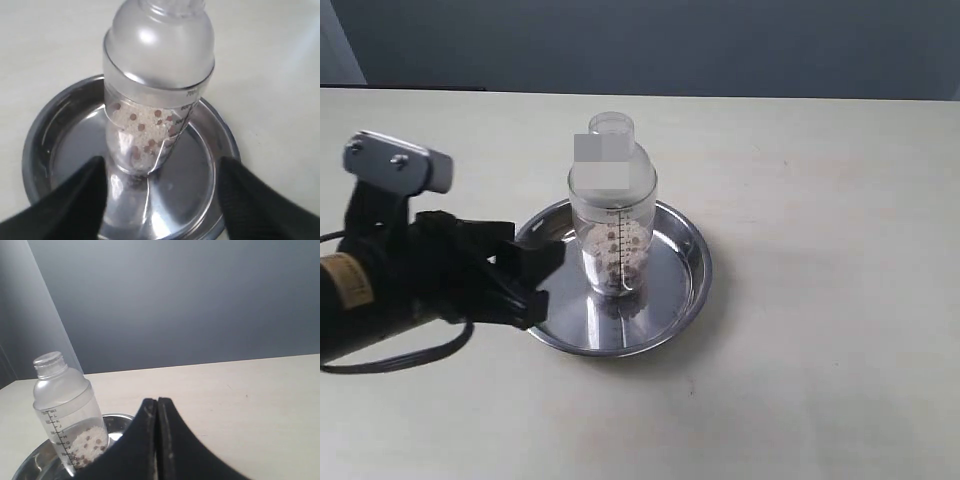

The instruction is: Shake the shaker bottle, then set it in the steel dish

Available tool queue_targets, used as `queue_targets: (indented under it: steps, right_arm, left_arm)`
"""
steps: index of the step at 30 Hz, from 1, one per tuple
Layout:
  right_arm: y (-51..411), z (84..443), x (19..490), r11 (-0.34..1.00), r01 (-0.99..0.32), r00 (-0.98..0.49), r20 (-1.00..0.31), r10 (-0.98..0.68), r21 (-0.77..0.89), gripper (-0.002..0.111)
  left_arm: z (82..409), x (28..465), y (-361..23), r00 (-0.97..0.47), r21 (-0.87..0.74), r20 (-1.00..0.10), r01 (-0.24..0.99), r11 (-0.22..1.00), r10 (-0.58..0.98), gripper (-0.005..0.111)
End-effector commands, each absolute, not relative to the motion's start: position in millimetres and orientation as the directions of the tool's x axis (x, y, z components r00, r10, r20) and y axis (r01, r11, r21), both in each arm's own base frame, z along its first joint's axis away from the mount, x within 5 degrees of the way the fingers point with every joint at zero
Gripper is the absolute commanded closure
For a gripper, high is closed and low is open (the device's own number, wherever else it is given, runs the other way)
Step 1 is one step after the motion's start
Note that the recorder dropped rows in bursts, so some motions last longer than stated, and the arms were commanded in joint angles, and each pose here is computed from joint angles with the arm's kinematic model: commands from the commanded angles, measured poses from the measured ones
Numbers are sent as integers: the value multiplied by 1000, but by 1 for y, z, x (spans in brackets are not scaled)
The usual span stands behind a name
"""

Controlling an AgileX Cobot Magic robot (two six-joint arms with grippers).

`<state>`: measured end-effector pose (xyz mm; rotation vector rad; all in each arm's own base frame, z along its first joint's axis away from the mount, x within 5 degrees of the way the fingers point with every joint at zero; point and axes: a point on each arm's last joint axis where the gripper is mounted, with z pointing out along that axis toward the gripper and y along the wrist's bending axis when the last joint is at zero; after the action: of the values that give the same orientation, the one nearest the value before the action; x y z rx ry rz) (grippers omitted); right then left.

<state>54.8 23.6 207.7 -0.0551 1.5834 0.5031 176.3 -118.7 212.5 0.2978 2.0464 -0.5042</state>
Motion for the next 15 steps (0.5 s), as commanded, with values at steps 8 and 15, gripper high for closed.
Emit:
queue_targets:
  steps: [8,15]
  right_arm:
    - [23,208,55,903,-331,-81,-961,263,275,109]
    - [23,208,55,903,-331,-81,-961,263,275,109]
  left_arm:
    - [222,141,-63,-229,-136,-970,242,961,-79,104]
    - [226,143,-54,-128,71,-987,183,981,95,106]
